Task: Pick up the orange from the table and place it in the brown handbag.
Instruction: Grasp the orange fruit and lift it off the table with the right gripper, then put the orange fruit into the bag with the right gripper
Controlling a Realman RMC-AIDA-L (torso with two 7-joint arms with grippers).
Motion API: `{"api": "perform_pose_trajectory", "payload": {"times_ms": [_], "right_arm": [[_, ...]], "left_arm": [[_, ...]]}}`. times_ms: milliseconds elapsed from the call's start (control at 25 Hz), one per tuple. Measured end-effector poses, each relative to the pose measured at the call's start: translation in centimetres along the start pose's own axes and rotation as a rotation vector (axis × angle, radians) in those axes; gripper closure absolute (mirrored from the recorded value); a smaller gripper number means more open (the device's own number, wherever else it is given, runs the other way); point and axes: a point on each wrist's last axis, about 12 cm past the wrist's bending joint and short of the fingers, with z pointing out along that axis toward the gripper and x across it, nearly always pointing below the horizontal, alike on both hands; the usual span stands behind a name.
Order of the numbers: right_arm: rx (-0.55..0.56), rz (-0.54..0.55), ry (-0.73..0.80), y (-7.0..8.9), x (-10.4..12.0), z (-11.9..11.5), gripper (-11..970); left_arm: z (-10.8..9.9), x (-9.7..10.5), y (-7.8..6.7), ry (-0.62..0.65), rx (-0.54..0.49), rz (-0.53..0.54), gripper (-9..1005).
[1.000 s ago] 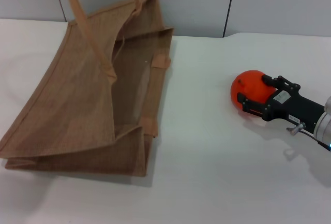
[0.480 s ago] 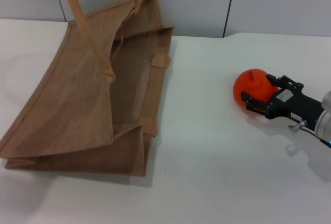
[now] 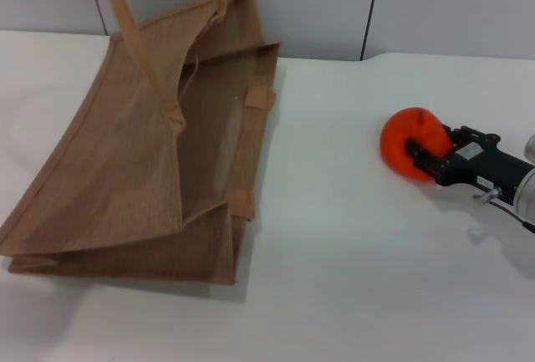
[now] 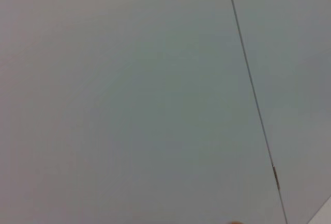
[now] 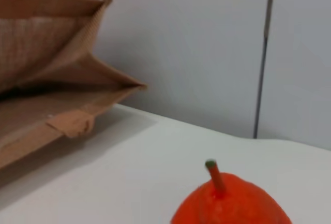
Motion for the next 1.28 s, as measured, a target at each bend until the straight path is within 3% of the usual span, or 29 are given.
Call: {"api": "perform_pose_trajectory", "payload": {"times_ms": [240, 1000, 1120, 1280], "right_arm": [[0.020, 0.013, -0.017, -0.2, -0.1, 0.0, 360], [-0.064, -0.041, -0.144, 0.5, -3.7, 1.4, 567], [-0.115, -0.040, -0.197, 0.8, -4.5, 1.1, 588], [-0.264, -0.084, -0.245, 2.2, -5.8, 0.9, 607]], "left_arm": [[0.0, 0.1, 0.0, 0.002, -0.001, -0.001, 872], [0.0, 0.4, 0.2, 0.032, -0.018, 0.014, 872], [0.0, 0.3, 0.2, 0.031, -0.019, 0.015, 872], [-0.2, -0.4, 0.2, 0.010, -0.024, 0.032, 872]]}}
